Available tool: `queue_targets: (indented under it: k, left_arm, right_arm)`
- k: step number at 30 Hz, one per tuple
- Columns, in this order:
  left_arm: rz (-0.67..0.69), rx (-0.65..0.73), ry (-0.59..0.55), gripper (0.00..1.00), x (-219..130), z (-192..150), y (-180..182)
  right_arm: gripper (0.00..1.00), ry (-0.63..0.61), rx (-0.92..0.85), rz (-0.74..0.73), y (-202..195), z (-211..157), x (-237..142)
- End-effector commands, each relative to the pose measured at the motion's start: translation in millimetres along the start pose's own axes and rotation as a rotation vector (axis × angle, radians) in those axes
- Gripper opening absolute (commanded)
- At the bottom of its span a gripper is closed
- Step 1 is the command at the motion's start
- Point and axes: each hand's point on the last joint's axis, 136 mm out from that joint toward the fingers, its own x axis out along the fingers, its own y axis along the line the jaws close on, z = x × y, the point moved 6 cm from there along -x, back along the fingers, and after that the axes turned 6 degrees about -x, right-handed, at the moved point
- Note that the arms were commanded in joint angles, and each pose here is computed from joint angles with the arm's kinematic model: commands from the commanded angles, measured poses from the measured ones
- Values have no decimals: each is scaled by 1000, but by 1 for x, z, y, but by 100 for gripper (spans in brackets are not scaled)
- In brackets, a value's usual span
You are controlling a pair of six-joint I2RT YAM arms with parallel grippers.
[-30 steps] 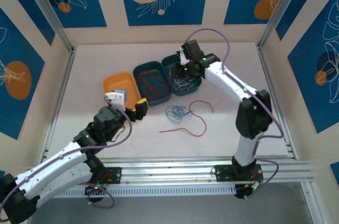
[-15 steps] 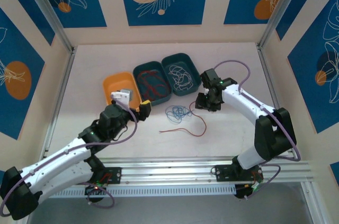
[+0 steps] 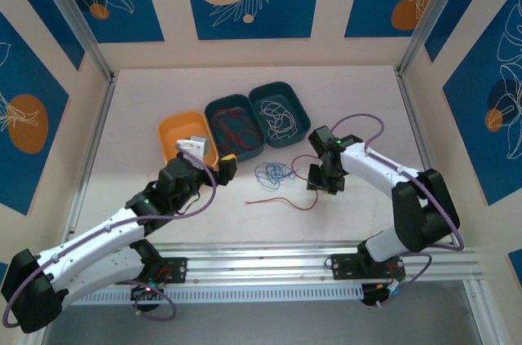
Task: Untangle the cables
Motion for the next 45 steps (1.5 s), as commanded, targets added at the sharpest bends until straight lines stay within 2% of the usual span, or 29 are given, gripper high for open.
queue_targets:
  k: [1, 14, 22, 29, 39, 45]
  left_arm:
    - [-39, -33, -53, 100, -3, 17, -8]
    - [-30, -31, -59, 100, -3, 17, -6]
    - [-34, -28, -55, 100, -1, 17, -7]
    - [-36, -27, -56, 100, -1, 17, -7]
    - [-36, -28, -53, 100, -1, 16, -7]
    - [-35, -27, -53, 100, -1, 15, -7]
  right_arm:
    - [36, 20, 5, -2, 5, 4, 5]
    - [32, 53, -33, -44, 10, 22, 23]
    - [31, 70, 9, -53, 5, 26, 36]
    - [19, 93, 61, -79, -4, 24, 42]
    - [3, 48, 106, -90, -19, 25, 28]
    - [0, 33, 65, -72, -15, 26, 15]
